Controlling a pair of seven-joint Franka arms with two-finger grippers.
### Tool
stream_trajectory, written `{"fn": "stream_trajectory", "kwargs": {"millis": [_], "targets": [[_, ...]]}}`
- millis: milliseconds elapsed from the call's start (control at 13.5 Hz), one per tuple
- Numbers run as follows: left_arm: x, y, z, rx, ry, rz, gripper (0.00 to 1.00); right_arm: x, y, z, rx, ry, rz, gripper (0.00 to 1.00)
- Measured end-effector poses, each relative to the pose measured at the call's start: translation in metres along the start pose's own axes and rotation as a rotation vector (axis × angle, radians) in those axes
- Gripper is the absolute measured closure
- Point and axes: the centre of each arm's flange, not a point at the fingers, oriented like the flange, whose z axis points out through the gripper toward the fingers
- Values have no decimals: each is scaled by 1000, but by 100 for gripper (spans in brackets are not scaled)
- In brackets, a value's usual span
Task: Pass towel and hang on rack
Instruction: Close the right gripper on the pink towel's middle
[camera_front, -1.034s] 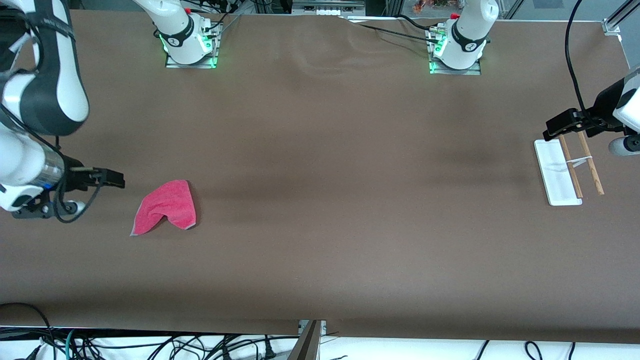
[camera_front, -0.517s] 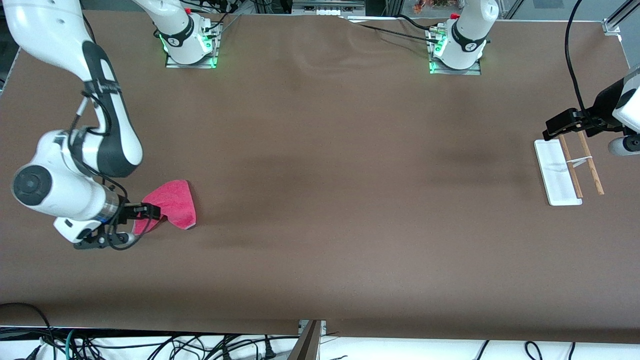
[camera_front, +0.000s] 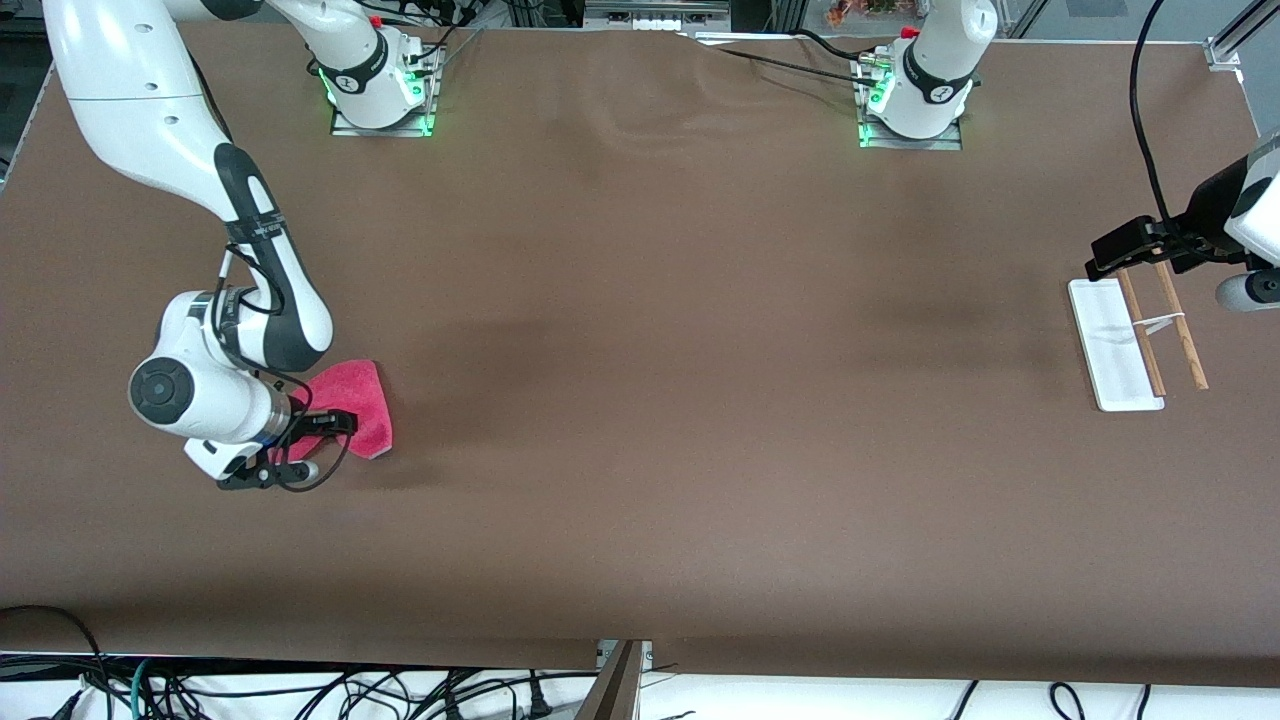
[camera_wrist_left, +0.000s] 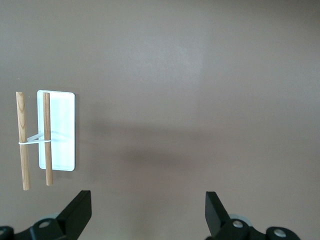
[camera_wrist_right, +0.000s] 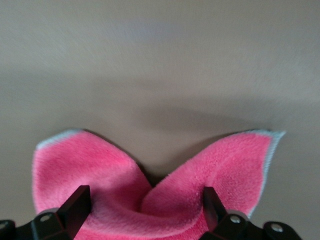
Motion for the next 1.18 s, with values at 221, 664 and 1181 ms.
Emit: {"fn": "stream_trajectory", "kwargs": {"millis": [221,664,1181], "targets": [[0,0,0,0,-1,0,0,-17,-1,18,2,-16,1,1],[0,-1,0,0,-1,-1,0,-17,-3,4,2,3,-2,63],[0,-1,0,0,-1,-2,0,17,-32,-105,16,6,-49,94]]}}
